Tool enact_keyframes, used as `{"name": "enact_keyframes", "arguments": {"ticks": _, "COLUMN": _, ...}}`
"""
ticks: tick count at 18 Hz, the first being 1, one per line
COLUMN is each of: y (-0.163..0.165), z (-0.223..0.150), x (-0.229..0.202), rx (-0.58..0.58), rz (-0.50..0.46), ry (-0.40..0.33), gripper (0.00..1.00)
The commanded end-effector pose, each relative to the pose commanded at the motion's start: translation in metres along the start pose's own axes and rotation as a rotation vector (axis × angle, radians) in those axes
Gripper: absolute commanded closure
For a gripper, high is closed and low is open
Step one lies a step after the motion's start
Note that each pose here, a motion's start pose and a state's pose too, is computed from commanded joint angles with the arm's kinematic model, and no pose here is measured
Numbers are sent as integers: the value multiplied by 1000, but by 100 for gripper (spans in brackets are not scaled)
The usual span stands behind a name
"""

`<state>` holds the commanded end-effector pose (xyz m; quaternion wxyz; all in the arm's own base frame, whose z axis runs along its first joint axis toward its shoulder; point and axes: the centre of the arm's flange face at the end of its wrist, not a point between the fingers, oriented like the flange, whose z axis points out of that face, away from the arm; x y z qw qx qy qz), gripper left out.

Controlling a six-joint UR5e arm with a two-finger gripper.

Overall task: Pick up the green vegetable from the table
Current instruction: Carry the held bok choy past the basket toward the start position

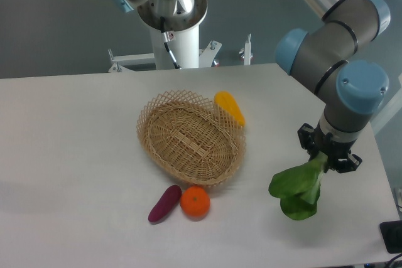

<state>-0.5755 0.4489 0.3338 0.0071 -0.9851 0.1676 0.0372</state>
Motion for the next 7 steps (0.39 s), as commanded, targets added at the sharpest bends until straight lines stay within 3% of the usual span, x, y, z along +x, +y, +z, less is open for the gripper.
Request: {"name": "enact_keyframes", "arguments": {"ticks": 7, "y": 0, "z": 2, "x": 1, "rx": -3, "rz": -2, "ry": 1, "gripper": 58}}
